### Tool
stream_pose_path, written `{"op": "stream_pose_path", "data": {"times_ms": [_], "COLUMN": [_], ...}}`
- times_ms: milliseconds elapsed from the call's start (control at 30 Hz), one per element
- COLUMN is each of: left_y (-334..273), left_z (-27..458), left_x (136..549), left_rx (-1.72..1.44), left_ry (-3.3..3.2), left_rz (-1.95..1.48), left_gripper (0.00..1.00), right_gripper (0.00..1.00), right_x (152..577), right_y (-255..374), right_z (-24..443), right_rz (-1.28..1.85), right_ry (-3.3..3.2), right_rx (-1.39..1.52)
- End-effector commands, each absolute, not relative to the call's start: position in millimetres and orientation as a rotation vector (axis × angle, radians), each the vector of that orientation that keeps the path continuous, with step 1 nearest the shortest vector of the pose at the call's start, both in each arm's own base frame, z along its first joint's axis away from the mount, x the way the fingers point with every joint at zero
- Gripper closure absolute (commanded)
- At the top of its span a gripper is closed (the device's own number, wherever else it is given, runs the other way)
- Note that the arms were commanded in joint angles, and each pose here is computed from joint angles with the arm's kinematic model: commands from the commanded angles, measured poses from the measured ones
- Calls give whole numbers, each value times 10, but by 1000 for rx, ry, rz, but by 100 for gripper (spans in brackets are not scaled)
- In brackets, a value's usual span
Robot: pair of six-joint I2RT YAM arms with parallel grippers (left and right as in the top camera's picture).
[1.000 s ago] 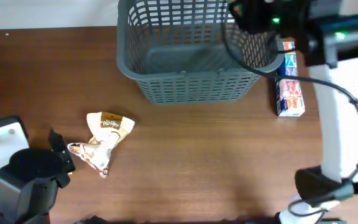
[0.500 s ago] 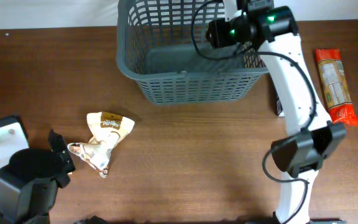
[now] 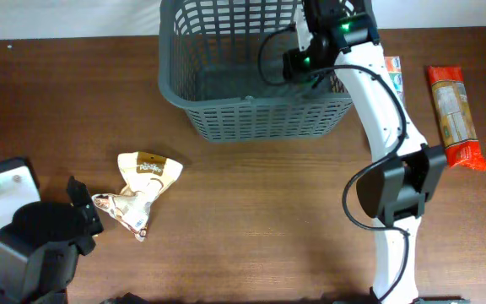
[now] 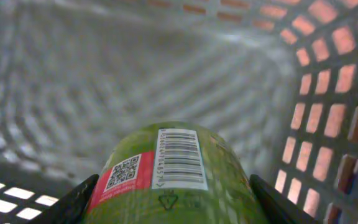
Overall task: Pack container
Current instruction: 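Lift the jar with the right gripper and carry it over the basket, then lower the jar into the basket and open the right gripper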
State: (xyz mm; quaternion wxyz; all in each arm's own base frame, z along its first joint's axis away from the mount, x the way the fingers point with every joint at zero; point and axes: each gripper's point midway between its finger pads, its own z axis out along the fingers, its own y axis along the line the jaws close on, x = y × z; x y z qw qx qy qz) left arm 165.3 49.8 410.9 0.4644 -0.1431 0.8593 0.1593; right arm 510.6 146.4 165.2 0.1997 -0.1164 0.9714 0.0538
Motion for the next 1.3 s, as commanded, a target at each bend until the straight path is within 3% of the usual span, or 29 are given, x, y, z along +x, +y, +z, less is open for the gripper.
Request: {"op": "stream_pose_path", "data": {"times_ms": [0,300,1133,1267], "left_y": [480,480,480,480], "left_z": [4099,4099,4099,4099], "left_x": [1657,1657,1657,1657], "left_rx": [-346,-346,-346,-346], "left_ry": [2117,2117,2117,2117], "left_rz": [382,383,383,383], "left_gripper": [1,1,1,1], "right_gripper": [96,96,96,79], "right_x": [5116,5011,4904,4903], "right_y": [1450,1422,1400,1400], "right_z": [1502,1113,761,759], "right_rz": [124,101,85,85], "right_ry": [2757,2876,2980,2981], "right_rx": [-294,-304,-313,-314]}}
